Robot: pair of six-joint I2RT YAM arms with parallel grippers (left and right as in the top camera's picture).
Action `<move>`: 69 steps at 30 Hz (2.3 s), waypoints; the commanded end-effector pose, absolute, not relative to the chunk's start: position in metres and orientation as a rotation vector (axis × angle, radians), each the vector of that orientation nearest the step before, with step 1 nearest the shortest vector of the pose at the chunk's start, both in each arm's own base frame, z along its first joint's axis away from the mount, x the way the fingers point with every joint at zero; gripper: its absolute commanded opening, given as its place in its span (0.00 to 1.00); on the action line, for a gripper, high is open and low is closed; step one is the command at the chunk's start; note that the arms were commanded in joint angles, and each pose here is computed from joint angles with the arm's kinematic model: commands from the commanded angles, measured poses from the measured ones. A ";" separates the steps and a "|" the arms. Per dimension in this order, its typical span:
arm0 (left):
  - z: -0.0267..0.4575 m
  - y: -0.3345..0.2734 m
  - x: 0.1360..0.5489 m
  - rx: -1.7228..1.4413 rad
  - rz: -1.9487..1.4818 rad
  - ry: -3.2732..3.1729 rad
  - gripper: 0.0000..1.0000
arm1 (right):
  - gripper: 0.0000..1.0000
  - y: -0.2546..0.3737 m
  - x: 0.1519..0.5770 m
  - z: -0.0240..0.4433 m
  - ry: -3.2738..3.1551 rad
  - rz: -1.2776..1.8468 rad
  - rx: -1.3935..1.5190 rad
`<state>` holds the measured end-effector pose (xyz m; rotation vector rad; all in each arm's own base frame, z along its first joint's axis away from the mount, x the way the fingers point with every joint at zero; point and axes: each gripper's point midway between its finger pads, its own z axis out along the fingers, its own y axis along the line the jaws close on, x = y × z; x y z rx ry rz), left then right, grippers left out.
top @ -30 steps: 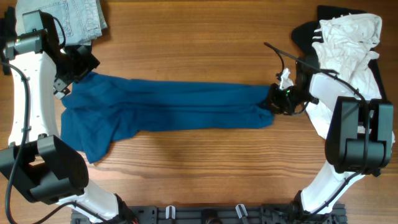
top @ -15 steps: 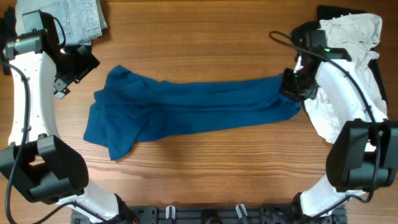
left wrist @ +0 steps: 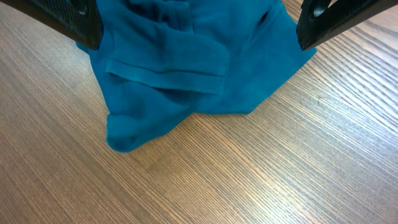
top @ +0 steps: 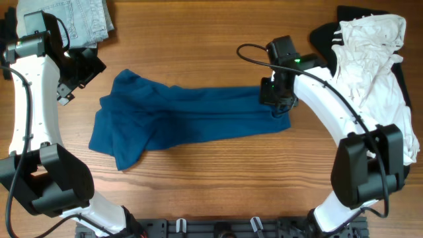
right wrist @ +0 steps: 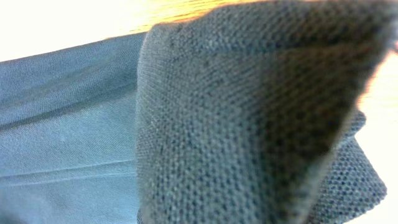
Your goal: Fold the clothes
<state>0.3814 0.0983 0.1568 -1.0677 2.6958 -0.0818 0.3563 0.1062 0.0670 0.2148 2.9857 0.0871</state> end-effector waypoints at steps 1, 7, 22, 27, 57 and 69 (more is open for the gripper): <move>0.166 0.097 0.384 -1.053 -0.097 2.676 1.00 | 0.05 0.121 0.356 0.051 3.008 0.079 0.268; 0.166 0.097 0.384 -1.054 -0.097 2.675 1.00 | 0.04 0.143 0.349 0.048 3.023 0.096 0.198; 0.165 0.097 0.384 -1.053 -0.097 2.675 1.00 | 0.63 0.168 0.346 0.058 3.026 0.223 0.071; 0.165 0.097 0.384 -1.053 -0.097 2.676 0.99 | 0.68 0.165 0.358 0.117 2.930 0.212 0.043; 0.165 0.097 0.384 -1.053 -0.096 2.676 1.00 | 0.04 0.157 0.349 0.039 3.173 0.239 0.065; 0.165 0.097 0.384 -1.054 -0.096 2.675 1.00 | 0.27 0.208 0.354 0.048 3.097 0.549 -0.114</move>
